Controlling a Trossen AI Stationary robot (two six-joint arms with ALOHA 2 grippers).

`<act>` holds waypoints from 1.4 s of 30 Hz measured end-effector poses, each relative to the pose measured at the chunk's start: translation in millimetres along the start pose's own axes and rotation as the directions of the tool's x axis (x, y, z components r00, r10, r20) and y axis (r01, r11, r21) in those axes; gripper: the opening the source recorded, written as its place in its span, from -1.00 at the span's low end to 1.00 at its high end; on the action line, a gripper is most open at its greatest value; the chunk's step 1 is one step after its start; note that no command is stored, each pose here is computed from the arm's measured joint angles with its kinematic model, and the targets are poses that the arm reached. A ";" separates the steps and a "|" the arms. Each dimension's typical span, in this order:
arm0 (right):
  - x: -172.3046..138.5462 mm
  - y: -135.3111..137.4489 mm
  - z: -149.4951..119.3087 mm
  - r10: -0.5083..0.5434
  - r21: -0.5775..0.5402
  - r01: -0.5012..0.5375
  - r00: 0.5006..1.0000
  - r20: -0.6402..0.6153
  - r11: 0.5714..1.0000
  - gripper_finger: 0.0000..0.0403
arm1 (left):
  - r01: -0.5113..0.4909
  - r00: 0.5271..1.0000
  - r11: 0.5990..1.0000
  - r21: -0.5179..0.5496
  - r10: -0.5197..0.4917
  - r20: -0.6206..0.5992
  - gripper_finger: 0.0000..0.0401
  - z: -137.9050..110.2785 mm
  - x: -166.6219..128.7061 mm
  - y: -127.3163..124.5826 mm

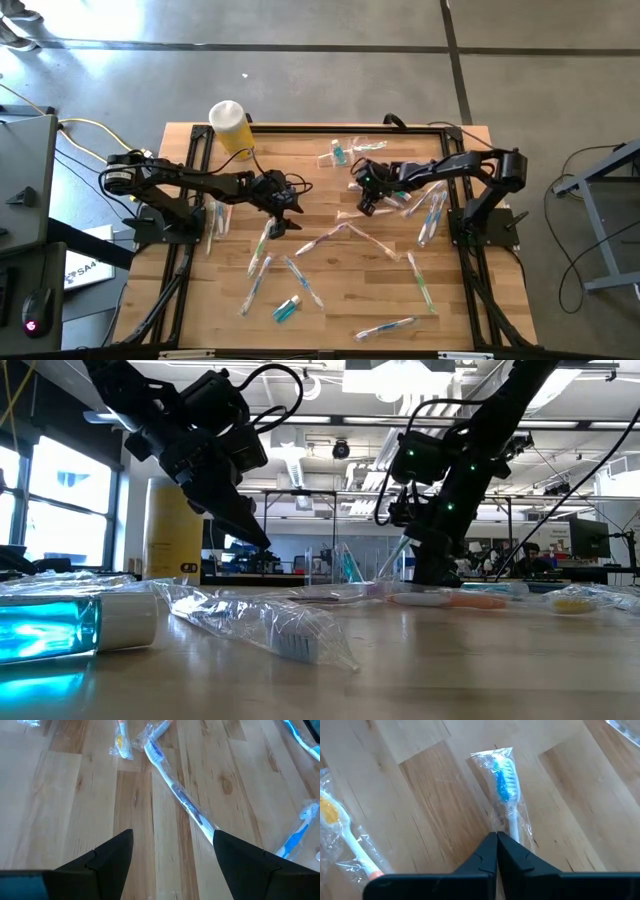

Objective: Pick & Place toothbrushing station
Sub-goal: Put the blue toothbrush into the transparent organizer

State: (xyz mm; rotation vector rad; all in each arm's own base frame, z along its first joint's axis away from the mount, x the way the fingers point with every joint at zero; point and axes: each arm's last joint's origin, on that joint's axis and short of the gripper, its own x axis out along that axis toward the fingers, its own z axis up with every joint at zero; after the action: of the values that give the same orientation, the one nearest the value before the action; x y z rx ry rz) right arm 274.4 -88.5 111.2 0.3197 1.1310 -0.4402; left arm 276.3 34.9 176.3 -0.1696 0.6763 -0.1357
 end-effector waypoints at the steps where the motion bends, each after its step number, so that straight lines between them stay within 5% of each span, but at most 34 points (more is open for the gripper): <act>1: -0.1 1.6 -0.1 0.001 -0.008 -0.001 1.000 0.002 1.000 -0.99 | 0.000 1.000 1.000 0.000 0.000 0.000 0.34 0.0 0.0 0.0; 22: -35.6 38.7 -6.0 0.103 -0.178 -0.091 0.993 0.061 0.980 -0.98 | 0.000 1.000 1.000 -0.001 0.000 -0.003 0.34 -0.3 0.1 0.0; 42: -36.7 38.1 -7.2 0.065 -0.180 -0.054 0.997 0.052 0.982 -0.98 | 0.000 1.000 1.000 0.004 0.000 -0.002 0.34 -0.2 0.1 0.0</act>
State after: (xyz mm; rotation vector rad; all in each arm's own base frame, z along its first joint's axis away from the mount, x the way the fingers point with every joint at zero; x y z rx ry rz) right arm 274.4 -45.6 143.0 0.1820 1.0927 -0.2909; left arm 276.2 34.8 176.1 -0.1655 0.6782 -0.1374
